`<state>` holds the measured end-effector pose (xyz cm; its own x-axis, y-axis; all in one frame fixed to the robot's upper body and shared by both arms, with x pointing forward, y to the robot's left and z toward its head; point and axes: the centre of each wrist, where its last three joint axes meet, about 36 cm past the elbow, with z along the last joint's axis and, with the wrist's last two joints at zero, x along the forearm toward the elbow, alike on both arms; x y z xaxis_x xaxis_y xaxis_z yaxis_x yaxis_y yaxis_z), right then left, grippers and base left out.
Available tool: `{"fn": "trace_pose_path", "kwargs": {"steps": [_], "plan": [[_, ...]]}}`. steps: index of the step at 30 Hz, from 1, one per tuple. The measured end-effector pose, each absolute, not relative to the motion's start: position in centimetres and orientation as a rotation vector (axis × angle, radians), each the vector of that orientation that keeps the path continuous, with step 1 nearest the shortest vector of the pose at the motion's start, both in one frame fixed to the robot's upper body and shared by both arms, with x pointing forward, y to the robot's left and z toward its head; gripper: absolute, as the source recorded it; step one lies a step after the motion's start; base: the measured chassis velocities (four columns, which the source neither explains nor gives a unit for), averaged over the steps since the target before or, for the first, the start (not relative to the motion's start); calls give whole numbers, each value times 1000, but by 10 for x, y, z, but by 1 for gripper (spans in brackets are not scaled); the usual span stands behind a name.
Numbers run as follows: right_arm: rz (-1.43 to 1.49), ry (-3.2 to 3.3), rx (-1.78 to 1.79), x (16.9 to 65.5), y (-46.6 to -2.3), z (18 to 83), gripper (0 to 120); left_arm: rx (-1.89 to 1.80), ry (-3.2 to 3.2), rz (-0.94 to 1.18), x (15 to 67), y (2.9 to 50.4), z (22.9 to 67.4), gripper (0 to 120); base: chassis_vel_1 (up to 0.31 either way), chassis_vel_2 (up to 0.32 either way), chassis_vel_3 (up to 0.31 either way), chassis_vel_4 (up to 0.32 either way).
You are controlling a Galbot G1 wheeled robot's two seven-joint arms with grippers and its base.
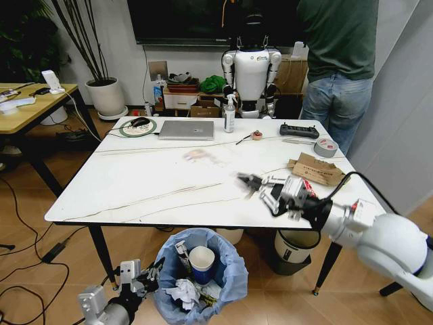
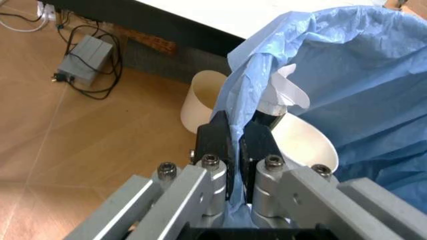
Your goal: Pick up the trash bin and place the trash from the table into it.
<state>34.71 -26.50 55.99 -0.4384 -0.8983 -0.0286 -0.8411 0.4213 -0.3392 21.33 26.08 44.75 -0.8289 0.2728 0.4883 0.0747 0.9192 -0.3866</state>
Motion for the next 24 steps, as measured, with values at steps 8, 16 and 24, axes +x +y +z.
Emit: {"fn": "trace_pose_path", "kwargs": {"steps": [8, 16, 24], "plan": [[-281, 2446, -1641, 333, -258, 522, 0, -243, -2523, 486, 214, 261, 448, 0, 0, 0, 0, 0], [-164, 2427, -1758, 320, -248, 496, 0, -237, -2523, 498, 214, 262, 449, 0, 0, 0, 0, 0], [20, 2443, -1852, 313, -235, 474, 0, -234, -2526, 500, 214, 263, 451, 0, 0, 0, 0, 0]]}}
